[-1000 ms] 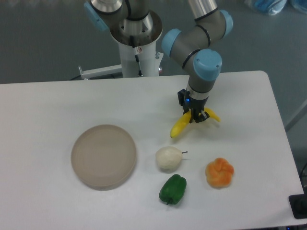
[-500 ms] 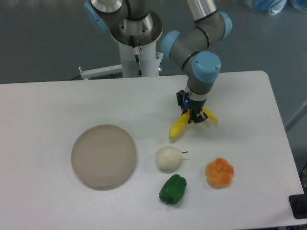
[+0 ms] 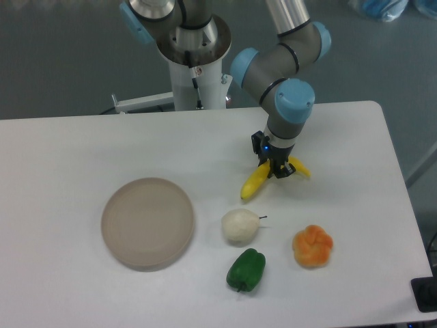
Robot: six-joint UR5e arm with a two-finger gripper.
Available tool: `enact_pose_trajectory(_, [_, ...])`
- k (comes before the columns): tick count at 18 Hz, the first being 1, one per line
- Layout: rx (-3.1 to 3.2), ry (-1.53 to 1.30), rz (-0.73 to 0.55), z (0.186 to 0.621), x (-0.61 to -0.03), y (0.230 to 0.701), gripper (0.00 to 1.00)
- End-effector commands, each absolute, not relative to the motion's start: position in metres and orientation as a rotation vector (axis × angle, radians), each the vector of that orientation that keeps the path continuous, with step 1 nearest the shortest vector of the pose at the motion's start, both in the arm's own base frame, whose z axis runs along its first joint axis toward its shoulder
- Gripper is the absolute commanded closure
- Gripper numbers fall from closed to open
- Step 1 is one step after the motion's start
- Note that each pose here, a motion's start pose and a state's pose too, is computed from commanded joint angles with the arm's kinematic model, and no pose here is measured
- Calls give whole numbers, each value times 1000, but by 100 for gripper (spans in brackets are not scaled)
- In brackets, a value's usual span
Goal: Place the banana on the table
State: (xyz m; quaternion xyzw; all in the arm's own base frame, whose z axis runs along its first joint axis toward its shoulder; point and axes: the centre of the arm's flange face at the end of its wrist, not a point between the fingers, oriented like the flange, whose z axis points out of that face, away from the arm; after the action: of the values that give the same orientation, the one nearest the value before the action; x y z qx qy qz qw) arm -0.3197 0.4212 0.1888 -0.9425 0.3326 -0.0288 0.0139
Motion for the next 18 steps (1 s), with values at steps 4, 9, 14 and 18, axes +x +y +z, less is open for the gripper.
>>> enact_pose_trajectory(4, [-2935,1038,-94,188,-319,420,66])
enact_pose_trajectory(9, [-2934,1033,-78,193,-320,421,30])
enact_pose_trajectory(14, [-2927,1020,-24,209,-330,425,0])
enact_pose_trajectory(18, [-2923,1012,45,229,-343,432,0])
